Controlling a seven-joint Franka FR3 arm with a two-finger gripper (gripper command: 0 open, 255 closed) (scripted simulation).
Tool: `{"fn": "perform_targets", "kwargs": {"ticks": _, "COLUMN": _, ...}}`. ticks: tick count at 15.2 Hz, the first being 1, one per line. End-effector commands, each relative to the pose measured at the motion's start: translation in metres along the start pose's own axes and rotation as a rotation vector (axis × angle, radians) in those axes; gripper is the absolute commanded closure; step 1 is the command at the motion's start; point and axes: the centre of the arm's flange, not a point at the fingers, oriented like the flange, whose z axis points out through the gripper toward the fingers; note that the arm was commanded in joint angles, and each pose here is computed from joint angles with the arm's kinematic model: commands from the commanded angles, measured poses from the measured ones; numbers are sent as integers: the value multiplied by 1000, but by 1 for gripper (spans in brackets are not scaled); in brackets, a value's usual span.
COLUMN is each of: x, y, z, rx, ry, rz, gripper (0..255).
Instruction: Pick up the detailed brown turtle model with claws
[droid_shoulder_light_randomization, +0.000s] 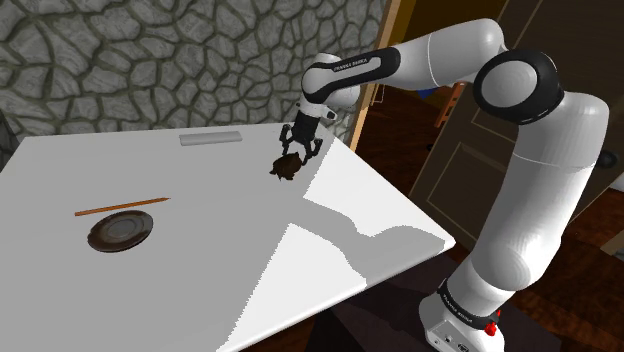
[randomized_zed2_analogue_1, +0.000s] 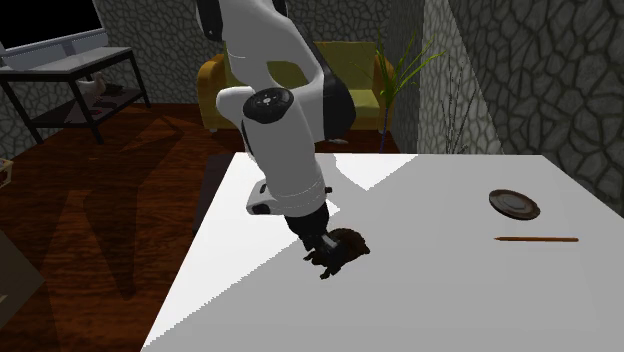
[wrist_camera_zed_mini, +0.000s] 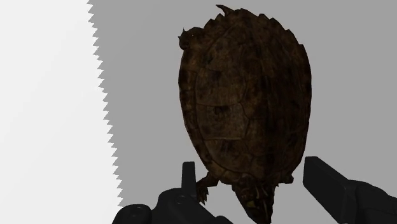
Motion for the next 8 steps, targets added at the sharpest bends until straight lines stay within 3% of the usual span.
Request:
{"fn": "perform_targets", "kwargs": {"ticks": 1, "x": -1, "y": 0, "z": 1, "rx": -2, "ry": -2, "rz": -1, "gripper": 255}}
{"fn": "perform_targets", "kwargs": {"ticks": 8, "x": -4, "y": -1, "z": -14, "rx": -2, "ry": -2, "rz": -1, "gripper": 255}}
